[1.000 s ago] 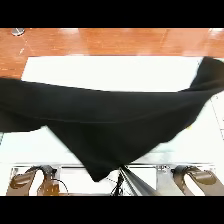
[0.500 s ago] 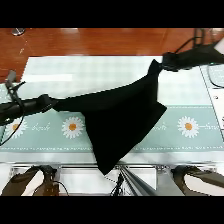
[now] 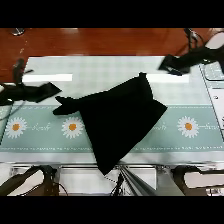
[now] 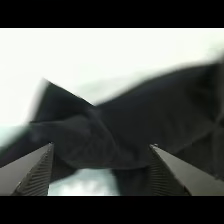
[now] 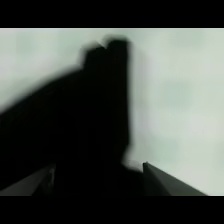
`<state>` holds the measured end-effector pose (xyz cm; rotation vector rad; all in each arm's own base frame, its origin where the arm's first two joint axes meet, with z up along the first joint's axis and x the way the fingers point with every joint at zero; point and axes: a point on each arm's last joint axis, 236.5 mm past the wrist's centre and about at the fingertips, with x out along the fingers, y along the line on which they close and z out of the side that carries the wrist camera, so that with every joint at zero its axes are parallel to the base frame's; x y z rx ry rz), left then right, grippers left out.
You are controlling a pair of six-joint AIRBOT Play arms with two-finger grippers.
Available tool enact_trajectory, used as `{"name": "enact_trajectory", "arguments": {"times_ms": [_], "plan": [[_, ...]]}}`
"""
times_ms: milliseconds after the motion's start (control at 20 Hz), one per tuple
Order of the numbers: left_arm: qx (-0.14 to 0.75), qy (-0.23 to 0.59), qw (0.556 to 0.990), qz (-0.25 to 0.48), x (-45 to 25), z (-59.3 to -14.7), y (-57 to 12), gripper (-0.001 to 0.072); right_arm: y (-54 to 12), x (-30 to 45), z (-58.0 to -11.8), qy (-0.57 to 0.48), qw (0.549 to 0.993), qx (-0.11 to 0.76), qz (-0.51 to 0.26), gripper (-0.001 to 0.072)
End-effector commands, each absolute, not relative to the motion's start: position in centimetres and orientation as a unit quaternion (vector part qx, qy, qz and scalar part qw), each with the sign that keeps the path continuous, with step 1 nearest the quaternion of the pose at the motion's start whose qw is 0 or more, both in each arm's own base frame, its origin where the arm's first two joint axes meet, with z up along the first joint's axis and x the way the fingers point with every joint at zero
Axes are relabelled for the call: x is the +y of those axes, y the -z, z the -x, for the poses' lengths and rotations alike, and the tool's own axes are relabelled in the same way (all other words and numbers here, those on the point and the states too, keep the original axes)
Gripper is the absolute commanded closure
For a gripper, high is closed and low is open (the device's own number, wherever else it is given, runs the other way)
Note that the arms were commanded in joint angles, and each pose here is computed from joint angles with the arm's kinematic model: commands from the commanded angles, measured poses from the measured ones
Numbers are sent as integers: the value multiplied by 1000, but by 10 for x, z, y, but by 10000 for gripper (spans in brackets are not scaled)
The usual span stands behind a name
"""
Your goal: Fold the shirts.
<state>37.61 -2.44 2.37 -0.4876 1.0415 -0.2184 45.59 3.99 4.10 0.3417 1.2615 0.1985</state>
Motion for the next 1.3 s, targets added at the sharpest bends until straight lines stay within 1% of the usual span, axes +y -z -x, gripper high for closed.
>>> {"name": "enact_trajectory", "arguments": {"times_ms": [0, 100, 200, 350, 400, 500, 550, 600, 650, 700, 850, 1100, 1250], "plan": [[512, 23, 817, 265, 35, -368, -27, 4, -9, -37, -359, -14, 707, 694, -136, 95], [526, 44, 787, 319, 16, -363, -8, 4, 18, -16, -326, -23, 702, 683, -203, 95], [548, 123, 754, 341, -22, -360, 4, 4, 40, 30, -290, -82, 691, 677, -240, 95], [593, 166, 694, 372, -63, -355, 32, 4, 64, 69, -238, -118, 652, 709, -241, 95], [601, 174, 684, 376, -74, -356, 41, 5, 70, 78, -225, -126, 640, 721, -235, 95], [593, 212, 673, 387, -101, -365, 48, 6, 77, 97, -207, -145, 620, 738, -224, 95], [590, 218, 669, 396, -111, -369, 51, 7, 78, 107, -199, -155, 610, 747, -216, 95], [589, 215, 669, 398, -117, -373, 55, 69, 80, 118, -190, -167, 601, 755, -202, 95], [591, 218, 671, 392, -120, -373, 59, 501, 80, 129, -184, -181, 596, 760, -186, 95], [588, 229, 677, 379, -122, -373, 61, 673, 78, 143, -182, -198, 595, 758, -180, 95], [581, 233, 686, 370, -121, -377, 60, 680, 77, 175, -182, -222, 599, 747, -183, 95], [574, 237, 693, 366, -120, -384, 54, 680, 84, 222, -171, -250, 579, 751, -197, 95], [574, 238, 693, 366, -121, -384, 53, 680, 93, 246, -177, -251, 589, 738, -212, 95]]}}
